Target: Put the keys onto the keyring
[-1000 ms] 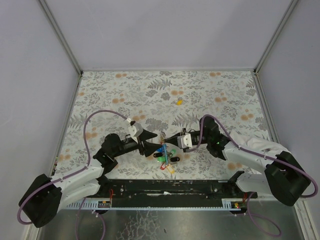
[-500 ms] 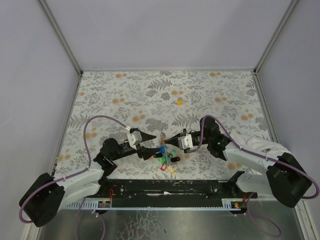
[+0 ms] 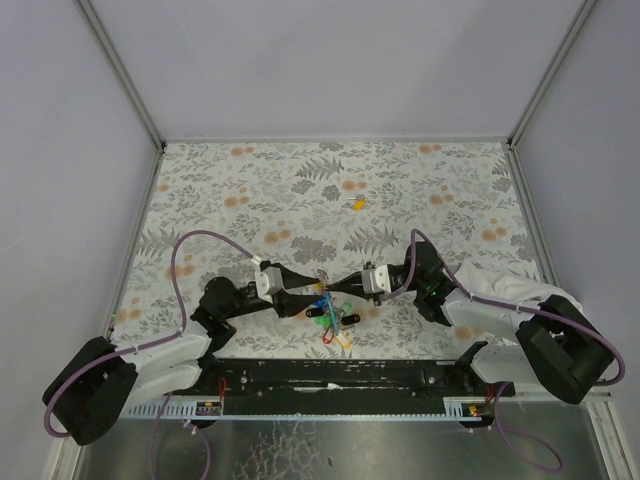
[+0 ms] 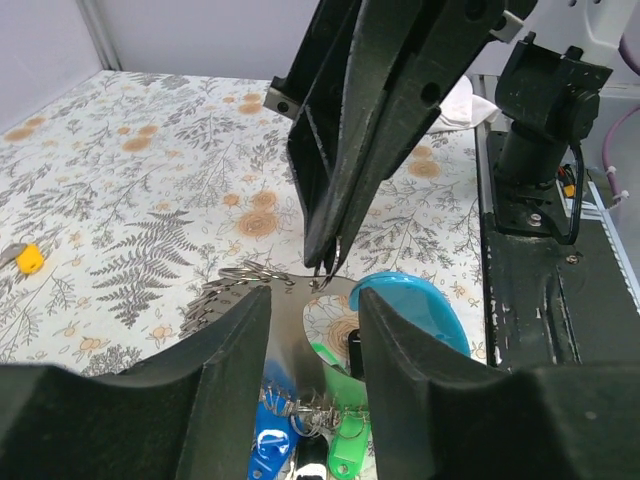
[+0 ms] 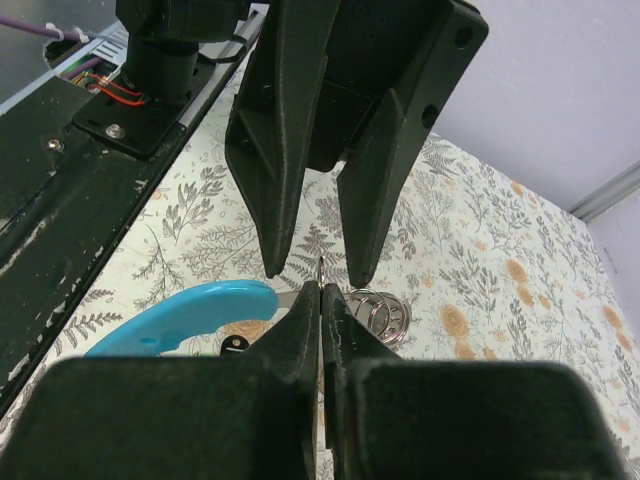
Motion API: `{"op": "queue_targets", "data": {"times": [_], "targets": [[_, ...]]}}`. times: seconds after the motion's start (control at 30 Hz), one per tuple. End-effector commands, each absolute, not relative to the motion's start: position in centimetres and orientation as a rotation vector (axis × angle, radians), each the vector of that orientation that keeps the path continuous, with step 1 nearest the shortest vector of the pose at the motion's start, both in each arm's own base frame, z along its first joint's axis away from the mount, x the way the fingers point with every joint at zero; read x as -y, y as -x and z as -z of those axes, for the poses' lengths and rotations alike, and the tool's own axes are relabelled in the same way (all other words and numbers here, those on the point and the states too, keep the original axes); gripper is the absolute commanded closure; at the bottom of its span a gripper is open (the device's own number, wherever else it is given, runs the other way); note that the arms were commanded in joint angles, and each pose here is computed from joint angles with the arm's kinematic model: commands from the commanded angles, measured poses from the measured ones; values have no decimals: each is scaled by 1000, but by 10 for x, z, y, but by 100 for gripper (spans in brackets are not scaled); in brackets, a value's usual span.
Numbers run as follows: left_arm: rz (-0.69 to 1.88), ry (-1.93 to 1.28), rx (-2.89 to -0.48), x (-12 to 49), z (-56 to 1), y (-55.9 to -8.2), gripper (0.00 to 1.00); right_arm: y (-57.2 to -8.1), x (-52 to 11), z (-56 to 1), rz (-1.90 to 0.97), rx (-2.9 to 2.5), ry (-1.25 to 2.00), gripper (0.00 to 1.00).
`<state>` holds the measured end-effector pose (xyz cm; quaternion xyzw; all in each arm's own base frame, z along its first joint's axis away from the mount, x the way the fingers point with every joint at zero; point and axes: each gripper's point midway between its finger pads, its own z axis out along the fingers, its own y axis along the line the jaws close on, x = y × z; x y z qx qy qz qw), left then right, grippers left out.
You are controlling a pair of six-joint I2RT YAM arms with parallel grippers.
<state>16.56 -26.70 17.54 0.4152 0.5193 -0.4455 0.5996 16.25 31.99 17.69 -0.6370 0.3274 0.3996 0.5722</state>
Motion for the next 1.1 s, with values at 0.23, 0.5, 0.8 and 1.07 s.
{"op": "queue_targets", "data": {"times": [0.23, 0.5, 0.8, 1.07], "targets": [[1063, -994, -1066, 274, -204, -159, 74, -156, -326, -210, -946, -620, 1441, 100], [1043, -949, -1049, 271, -212, -163, 75, -153, -326, -205, -967, -623, 1454, 100], [1062, -976, -1050, 273, -210, -159, 81, -154, -326, -206, -967, -624, 1452, 100], [1062, -1000, -1061, 275, -208, -159, 100, -153, -326, -204, -976, -635, 1451, 100]]}}
